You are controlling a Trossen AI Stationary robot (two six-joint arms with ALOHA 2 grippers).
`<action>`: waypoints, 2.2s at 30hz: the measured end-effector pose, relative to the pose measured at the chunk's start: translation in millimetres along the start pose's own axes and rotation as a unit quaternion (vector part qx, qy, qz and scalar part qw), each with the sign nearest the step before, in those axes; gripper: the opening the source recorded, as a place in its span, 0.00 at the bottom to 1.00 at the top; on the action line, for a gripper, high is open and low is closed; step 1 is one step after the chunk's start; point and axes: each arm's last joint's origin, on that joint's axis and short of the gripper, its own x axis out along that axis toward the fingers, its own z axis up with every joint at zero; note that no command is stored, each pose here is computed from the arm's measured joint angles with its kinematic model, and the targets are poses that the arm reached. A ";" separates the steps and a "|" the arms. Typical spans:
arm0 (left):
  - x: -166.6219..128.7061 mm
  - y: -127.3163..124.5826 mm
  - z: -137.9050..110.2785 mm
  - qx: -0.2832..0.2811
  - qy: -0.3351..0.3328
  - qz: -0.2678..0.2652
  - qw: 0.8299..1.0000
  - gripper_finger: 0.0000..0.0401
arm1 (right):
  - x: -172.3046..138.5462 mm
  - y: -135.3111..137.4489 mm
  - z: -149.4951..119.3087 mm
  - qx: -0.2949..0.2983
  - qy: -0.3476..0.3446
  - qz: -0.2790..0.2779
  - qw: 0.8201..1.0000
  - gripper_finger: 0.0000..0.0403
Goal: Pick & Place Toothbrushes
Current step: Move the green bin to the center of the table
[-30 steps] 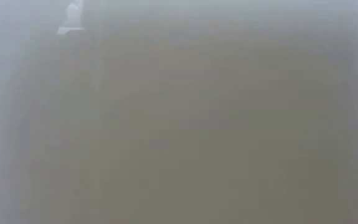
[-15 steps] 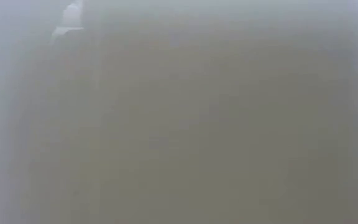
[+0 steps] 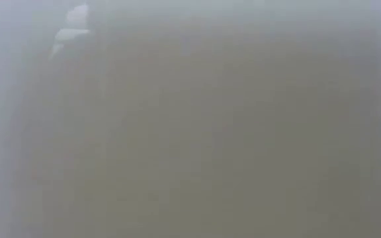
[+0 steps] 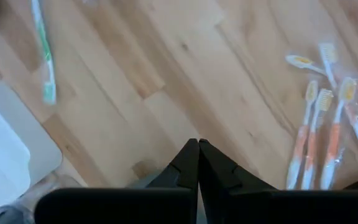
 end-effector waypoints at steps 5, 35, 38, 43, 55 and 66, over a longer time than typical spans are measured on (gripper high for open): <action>0.1 -0.5 -0.6 -0.007 0.003 -0.001 1.000 0.00 | -2.8 33.7 -26.2 -0.035 -0.021 -0.027 0.999 0.00; 0.1 -0.4 -0.2 -0.009 0.000 -0.001 1.000 0.00 | 50.5 91.2 -188.3 0.079 -0.004 -0.089 0.993 0.00; 0.1 -0.4 -0.1 -0.010 0.000 -0.001 1.000 0.00 | 66.4 92.6 -193.6 0.088 0.006 -0.071 0.994 0.00; 0.1 -0.4 0.3 -0.022 -0.002 -0.001 1.000 0.00 | 84.6 82.7 -195.4 0.100 0.010 -0.100 0.990 0.00; 3.0 -17.5 -0.1 -0.033 0.002 -0.035 0.999 0.00 | 103.8 72.5 -163.6 0.061 -0.011 -0.107 0.992 0.00; 5.0 -38.4 -0.8 -0.032 0.005 -0.076 0.997 0.00 | 110.4 68.7 -133.9 0.036 -0.016 -0.084 0.996 0.00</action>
